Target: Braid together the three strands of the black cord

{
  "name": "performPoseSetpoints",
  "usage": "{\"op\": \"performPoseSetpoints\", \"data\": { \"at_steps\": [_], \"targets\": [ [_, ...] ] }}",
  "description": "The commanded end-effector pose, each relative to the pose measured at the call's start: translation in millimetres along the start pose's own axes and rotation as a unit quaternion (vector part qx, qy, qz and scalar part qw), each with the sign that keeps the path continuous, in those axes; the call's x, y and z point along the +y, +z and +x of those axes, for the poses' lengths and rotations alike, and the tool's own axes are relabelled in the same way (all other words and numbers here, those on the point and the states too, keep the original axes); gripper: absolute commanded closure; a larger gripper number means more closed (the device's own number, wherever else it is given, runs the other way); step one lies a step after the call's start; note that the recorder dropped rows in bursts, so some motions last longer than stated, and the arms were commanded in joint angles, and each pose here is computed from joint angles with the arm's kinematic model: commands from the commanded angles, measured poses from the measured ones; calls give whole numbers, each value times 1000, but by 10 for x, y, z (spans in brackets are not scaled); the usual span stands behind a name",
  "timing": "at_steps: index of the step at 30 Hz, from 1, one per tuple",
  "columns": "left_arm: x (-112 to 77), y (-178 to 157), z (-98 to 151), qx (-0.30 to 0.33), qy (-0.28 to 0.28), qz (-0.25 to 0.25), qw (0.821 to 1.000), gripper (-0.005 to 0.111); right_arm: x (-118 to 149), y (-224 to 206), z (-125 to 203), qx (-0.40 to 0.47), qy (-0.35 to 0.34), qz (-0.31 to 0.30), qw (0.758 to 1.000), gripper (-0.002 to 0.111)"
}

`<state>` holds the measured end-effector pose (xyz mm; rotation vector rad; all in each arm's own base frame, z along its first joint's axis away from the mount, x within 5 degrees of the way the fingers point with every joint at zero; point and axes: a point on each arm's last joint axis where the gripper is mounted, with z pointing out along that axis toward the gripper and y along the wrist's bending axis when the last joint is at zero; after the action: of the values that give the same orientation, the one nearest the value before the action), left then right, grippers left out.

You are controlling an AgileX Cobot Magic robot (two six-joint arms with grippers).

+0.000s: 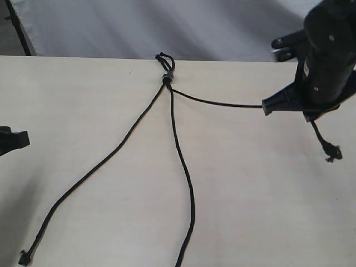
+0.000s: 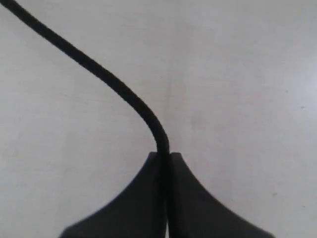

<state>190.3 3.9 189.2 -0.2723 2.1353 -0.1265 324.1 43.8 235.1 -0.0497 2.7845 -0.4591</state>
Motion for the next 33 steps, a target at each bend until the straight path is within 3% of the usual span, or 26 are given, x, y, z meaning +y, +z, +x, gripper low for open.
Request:
{"op": "performPoseSetpoints", "data": {
  "at_steps": [1, 9, 16, 20, 23, 25, 26, 27, 28, 31, 33],
  "targets": [
    [-2, 4, -20, -2, 0, 0, 1000, 107, 18, 451, 101, -3, 24, -33, 999, 109],
    [-2, 4, -20, -2, -2, 0, 1000, 107, 159, 908, 211, 56, 19, -31, 998, 105],
    [-6, 4, -13, 1, -5, 1, 1000, 107, 196, 1023, 254, 79, 24, -26, 996, 52],
    [-143, 1, 40, 48, 9, 20, 999, 107, 186, 888, 154, 26, 40, -51, 998, 48],
    [-362, -38, 106, 120, 48, 47, 990, 105, 172, 744, 45, -36, 49, -75, 995, 48],
    [-704, -125, 154, 148, 81, 109, 980, 94, 180, 668, -37, -82, 54, -95, 991, 48],
    [-970, -210, 164, 145, 102, 164, 970, 80, 194, 659, -70, -100, 55, -105, 988, 48],
    [-1078, -239, 170, 145, 113, 184, 966, 73, 197, 657, -75, -103, 55, -106, 987, 48],
    [-1356, -291, 195, 153, 133, 227, 953, 61, 197, 657, -77, -105, 54, -107, 987, 48],
    [-1854, -205, 331, 185, 186, 266, 928, 57, 176, 663, -70, -103, 33, -92, 990, 48],
    [-2179, 26, 511, 245, 240, 250, 906, 57, 171, 662, -76, -107, 25, -89, 990, 48]
  ]
}}
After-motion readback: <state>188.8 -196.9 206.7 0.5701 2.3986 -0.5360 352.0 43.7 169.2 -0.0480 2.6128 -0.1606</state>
